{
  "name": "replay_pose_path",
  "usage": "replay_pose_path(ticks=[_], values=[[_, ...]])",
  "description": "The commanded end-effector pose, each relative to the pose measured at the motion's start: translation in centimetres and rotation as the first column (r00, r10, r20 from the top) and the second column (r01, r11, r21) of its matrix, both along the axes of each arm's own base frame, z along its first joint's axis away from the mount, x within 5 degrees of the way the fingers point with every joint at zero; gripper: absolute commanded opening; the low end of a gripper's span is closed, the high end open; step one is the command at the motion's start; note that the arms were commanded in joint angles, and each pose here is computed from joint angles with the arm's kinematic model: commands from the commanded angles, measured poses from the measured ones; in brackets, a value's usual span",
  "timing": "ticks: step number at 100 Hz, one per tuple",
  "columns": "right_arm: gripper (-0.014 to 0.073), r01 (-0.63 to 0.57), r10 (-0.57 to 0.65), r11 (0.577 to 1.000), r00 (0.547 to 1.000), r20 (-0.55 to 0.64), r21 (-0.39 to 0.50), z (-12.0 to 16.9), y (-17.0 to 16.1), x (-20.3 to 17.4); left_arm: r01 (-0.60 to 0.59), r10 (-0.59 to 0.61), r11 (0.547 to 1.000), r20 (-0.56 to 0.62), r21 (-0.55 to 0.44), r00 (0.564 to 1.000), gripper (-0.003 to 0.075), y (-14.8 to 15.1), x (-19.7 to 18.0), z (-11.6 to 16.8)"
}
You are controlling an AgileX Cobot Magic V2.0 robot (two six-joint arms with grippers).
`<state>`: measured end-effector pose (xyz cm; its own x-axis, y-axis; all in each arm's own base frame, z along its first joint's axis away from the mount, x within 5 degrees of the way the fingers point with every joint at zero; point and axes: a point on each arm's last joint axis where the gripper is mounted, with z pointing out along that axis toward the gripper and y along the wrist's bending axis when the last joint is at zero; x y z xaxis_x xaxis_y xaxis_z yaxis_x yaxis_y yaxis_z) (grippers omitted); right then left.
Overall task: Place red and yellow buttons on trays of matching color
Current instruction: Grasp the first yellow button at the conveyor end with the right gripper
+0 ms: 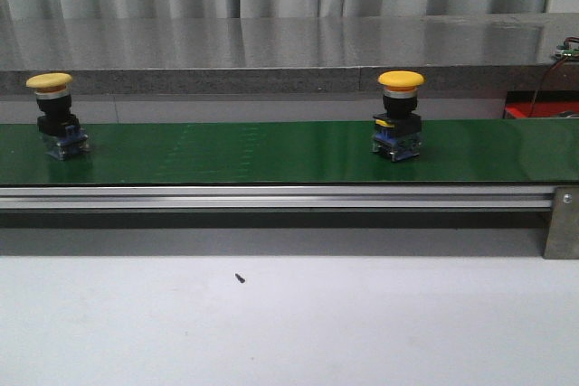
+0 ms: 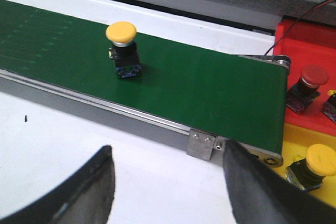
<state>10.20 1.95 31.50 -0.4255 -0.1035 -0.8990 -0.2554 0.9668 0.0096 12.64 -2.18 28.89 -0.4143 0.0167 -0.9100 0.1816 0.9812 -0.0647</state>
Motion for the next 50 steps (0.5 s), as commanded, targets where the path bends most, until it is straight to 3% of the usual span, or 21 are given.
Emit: replay_pose_path(ticks=[1, 50], values=[[0.0503, 0.016, -0.017, 0.999, 0.999, 0.038, 0.028, 1.4, -0.1, 1.3, -0.014, 0.017, 0.999, 0.094, -0.029, 0.995, -0.0020, 0.0, 0.3, 1.5], [0.0503, -0.063, 0.066, 0.998, 0.968, -0.242, 0.022, 0.9, 0.5, 13.1, -0.015, 0.018, 0.999, 0.096, -0.029, 0.995, -0.0020, 0.0, 0.3, 1.5]])
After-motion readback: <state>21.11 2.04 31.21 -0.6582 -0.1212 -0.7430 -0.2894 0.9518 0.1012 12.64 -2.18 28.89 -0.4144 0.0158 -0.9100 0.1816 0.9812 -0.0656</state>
